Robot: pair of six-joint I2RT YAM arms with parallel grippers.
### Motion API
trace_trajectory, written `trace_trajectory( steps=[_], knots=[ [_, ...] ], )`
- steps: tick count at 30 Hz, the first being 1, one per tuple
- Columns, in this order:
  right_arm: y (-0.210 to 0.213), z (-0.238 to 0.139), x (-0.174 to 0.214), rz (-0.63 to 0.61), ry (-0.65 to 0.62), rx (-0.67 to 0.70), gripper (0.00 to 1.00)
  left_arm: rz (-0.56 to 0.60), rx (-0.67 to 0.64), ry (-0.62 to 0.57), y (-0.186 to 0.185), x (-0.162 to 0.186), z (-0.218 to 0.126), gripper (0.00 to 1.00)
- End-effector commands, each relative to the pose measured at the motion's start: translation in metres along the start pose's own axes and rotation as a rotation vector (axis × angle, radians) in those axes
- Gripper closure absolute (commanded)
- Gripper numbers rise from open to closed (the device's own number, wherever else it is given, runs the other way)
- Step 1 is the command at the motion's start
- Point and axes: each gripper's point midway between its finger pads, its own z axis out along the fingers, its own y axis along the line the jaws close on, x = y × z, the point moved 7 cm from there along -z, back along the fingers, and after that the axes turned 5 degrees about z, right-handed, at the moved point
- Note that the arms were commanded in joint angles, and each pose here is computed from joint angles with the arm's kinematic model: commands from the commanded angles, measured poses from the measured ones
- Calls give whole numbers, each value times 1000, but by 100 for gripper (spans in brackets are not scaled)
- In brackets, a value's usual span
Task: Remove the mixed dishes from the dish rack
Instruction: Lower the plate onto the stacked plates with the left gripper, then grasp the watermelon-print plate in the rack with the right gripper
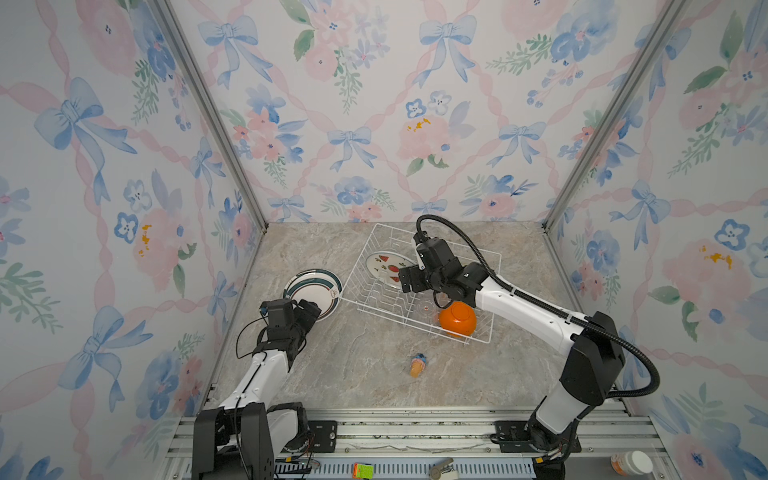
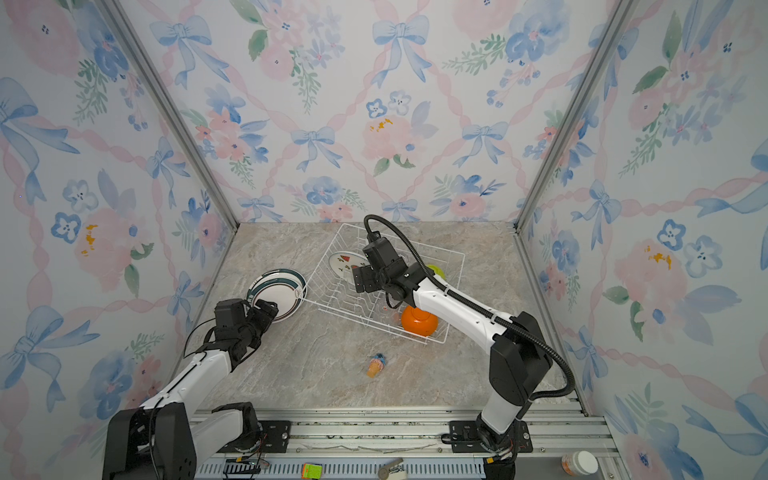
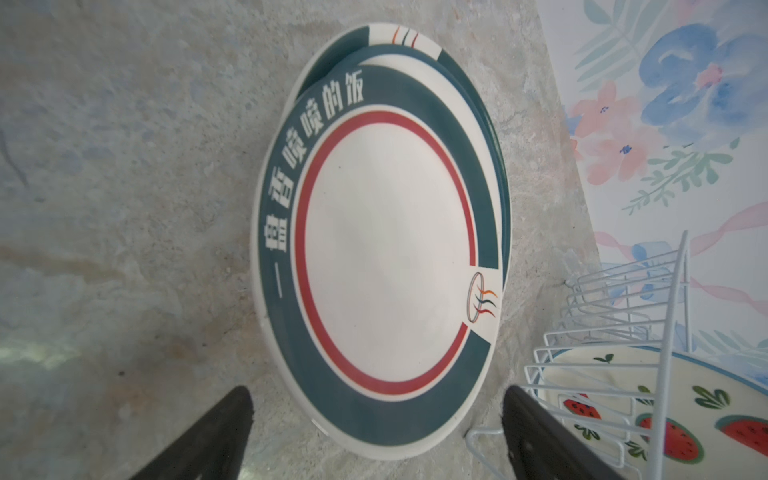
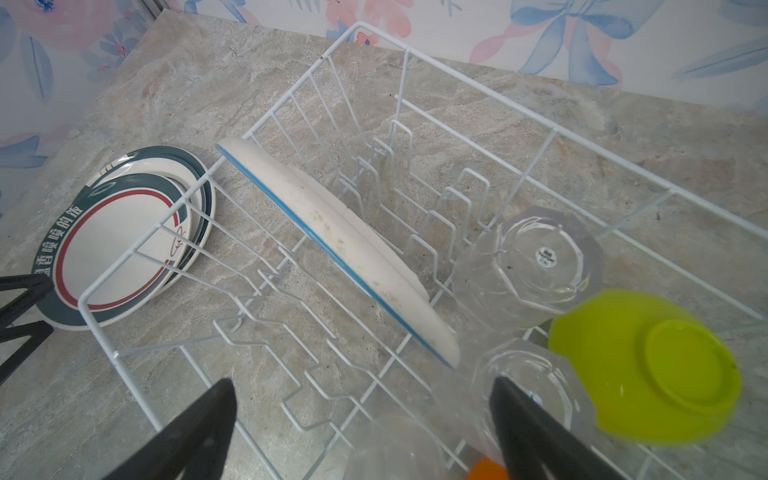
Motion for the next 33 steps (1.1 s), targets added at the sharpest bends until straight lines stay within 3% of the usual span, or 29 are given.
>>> trace_trajectory(
  steps=[1,19,33],
  knots=[
    [4,-1,-3,-33,5,15,3,21,46,13,-11,-7,1,2],
    [-12,5,-16,-211,90,132,2,78,92,9,-18,-6,-14,2],
    [-25,54,-32,-252,127,131,5,115,166,30,-31,-7,-20,2]
  ],
)
